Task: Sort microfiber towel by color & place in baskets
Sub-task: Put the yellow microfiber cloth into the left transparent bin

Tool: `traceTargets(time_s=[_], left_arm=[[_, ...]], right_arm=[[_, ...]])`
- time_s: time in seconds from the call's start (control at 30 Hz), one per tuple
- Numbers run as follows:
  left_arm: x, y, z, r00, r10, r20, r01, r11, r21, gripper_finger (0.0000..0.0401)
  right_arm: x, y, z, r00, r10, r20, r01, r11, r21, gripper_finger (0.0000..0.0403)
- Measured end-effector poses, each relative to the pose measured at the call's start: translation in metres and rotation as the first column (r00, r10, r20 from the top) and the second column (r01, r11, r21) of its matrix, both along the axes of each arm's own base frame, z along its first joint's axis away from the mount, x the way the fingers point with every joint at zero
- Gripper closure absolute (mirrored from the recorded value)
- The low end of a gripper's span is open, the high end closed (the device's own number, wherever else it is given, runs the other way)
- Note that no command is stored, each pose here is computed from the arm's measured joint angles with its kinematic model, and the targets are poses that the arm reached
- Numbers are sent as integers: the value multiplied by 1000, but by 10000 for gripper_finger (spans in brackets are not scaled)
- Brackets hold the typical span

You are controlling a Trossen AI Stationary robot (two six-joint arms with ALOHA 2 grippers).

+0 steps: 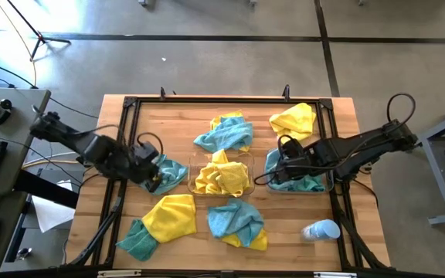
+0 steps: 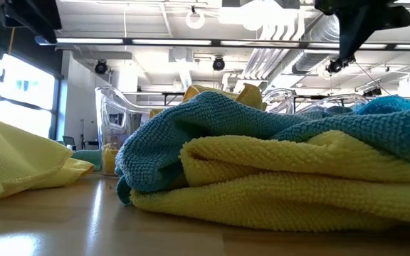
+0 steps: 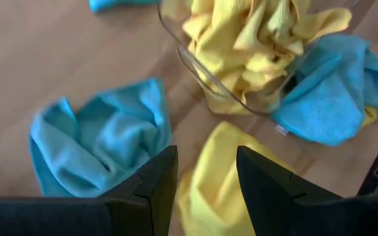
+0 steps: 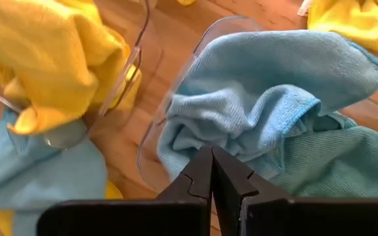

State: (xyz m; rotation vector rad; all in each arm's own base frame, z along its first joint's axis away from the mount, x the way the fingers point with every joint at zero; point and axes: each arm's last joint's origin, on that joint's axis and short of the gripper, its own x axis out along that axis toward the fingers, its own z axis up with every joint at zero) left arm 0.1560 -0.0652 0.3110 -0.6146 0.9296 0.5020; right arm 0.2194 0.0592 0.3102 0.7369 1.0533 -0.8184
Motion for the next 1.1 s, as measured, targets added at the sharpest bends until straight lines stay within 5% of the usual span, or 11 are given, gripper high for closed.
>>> traceTargets(time_s=[0.47,0.9,1.1], left_arm=[[30,-74,-60,957,155,-245,-180,980,-83,256],[62,-108,-123,882,229,-412,-289,953,-91,257],[61,-114,-135,840,287,-461,-360,930,-79,316]], right_arm=[[-6,18,-1,971,237,-41,-238,971,-29,403],[-10,32,0,934,354,-46,-356,931,-81,403],[-12,38,0,913,405,-50,-408,908,-89,403]])
